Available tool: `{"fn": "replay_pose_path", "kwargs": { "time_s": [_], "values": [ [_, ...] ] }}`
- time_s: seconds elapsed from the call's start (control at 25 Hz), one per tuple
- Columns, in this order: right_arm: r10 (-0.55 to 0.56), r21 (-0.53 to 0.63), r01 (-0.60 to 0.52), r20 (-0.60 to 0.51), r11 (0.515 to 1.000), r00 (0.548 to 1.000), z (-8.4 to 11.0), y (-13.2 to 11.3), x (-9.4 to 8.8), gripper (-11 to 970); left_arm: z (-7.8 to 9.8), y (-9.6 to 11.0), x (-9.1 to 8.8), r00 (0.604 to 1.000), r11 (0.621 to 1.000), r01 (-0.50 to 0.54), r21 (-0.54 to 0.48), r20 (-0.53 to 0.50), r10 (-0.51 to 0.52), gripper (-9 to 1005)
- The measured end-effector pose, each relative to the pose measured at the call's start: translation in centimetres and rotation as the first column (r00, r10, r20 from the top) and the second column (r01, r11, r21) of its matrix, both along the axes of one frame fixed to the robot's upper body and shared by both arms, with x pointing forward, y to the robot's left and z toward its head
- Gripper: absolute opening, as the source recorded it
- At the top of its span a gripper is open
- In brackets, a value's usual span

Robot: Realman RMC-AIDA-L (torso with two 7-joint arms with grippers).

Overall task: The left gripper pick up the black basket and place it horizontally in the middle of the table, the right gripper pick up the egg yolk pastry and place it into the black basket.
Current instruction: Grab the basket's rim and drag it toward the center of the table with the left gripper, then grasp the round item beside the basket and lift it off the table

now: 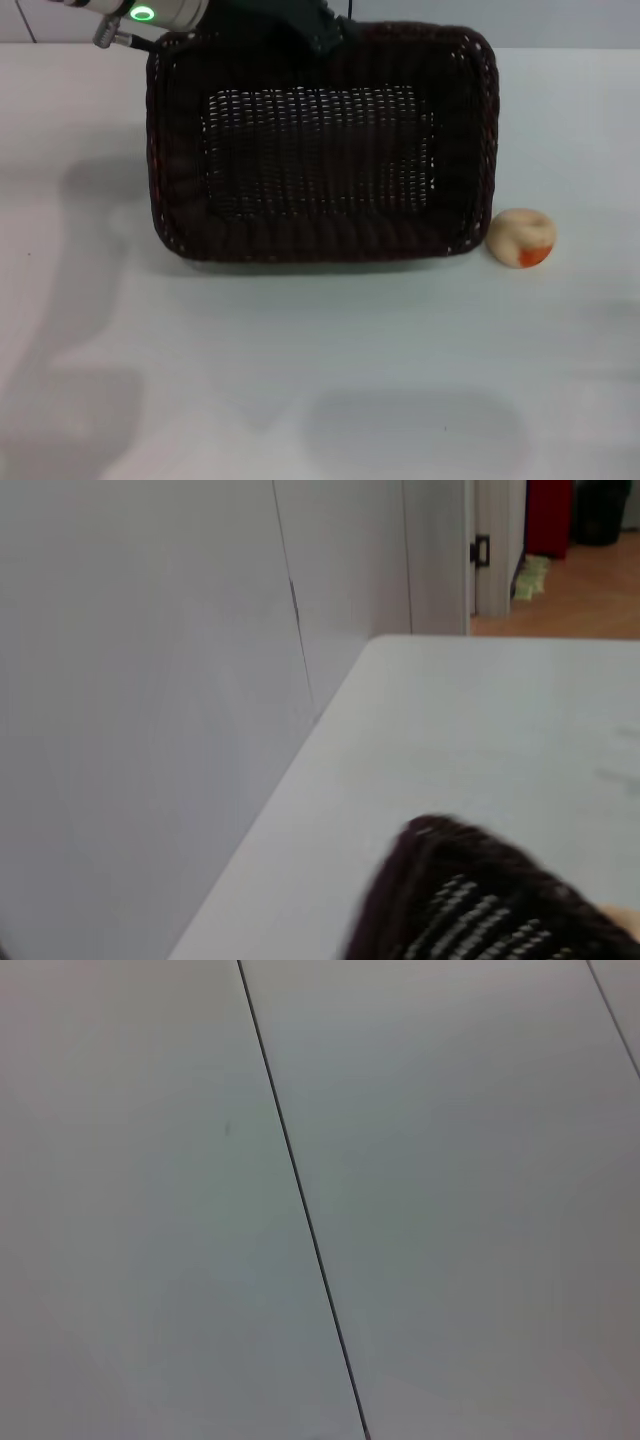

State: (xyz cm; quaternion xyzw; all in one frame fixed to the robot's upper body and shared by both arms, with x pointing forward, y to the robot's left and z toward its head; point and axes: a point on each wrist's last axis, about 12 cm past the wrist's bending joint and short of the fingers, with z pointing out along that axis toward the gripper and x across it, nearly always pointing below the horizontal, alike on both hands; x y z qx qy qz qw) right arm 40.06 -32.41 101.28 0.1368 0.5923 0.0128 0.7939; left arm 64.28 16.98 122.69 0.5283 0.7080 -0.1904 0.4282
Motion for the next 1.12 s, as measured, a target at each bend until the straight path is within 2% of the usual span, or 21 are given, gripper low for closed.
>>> {"fn": "replay_pose_path", "kwargs": {
  "time_s": [0.2,0.4,0.52,0.56,0.6,0.68,0.76,0.8,0.88,0.92,0.96,1.0,1.12],
  "values": [
    [0.002,-0.001,-0.002,0.002,1.000,1.000,0.0,0.0,0.0,845,-0.1,0.1,0.2,1.000,1.000,-0.010,-0.012,0.009,0.010,49],
    [0.002,-0.001,-0.002,0.001,1.000,1.000,0.0,0.0,0.0,845,0.1,1.0,-0.3,0.995,0.997,-0.023,-0.071,0.094,0.030,53],
    [0.004,-0.001,-0.004,-0.002,1.000,1.000,0.0,0.0,-0.1,845,-0.6,2.8,-0.3,0.984,0.983,-0.118,-0.138,0.115,0.135,55],
    [0.018,-0.002,-0.018,-0.003,1.000,1.000,0.0,0.2,0.1,845,-1.0,4.3,-0.2,0.966,0.963,-0.198,-0.180,0.132,0.224,55],
    [0.018,-0.002,-0.018,-0.003,1.000,1.000,0.0,0.2,0.1,846,-1.0,4.3,-0.2,0.966,0.963,-0.198,-0.180,0.132,0.224,56],
    [0.039,-0.006,-0.039,-0.002,0.999,0.999,0.0,0.4,0.3,846,-1.5,6.1,-0.2,0.934,0.933,-0.276,-0.230,0.165,0.316,58],
    [0.085,-0.010,-0.085,-0.006,0.996,0.996,0.1,1.0,1.0,846,-2.5,8.5,-0.8,0.884,0.897,-0.337,-0.285,0.233,0.406,59],
    [0.085,-0.010,-0.085,-0.006,0.996,0.996,0.1,1.0,1.0,846,-2.5,8.5,-0.8,0.884,0.897,-0.337,-0.285,0.233,0.406,100],
    [0.135,-0.015,-0.136,-0.016,0.991,0.991,0.0,1.7,1.6,846,-4.0,10.7,-1.8,0.839,0.861,-0.381,-0.336,0.265,0.474,183],
    [0.153,-0.016,-0.153,-0.023,0.988,0.988,0.0,1.9,1.9,846,-4.0,10.7,-1.8,0.839,0.861,-0.381,-0.336,0.265,0.474,224],
    [0.209,-0.020,-0.210,-0.044,0.978,0.977,-0.1,2.8,2.7,846,-4.9,12.0,-2.3,0.812,0.831,-0.414,-0.372,0.262,0.522,265],
    [0.209,-0.020,-0.210,-0.044,0.978,0.977,-0.1,2.8,2.7,846,-5.2,12.5,-2.4,0.802,0.819,-0.428,-0.382,0.256,0.539,306],
    [0.294,-0.026,-0.298,-0.101,0.954,0.950,-0.5,4.1,4.1,846,-7.1,14.8,-3.3,0.744,0.745,-0.494,-0.447,0.227,0.629,430]
  ]
}}
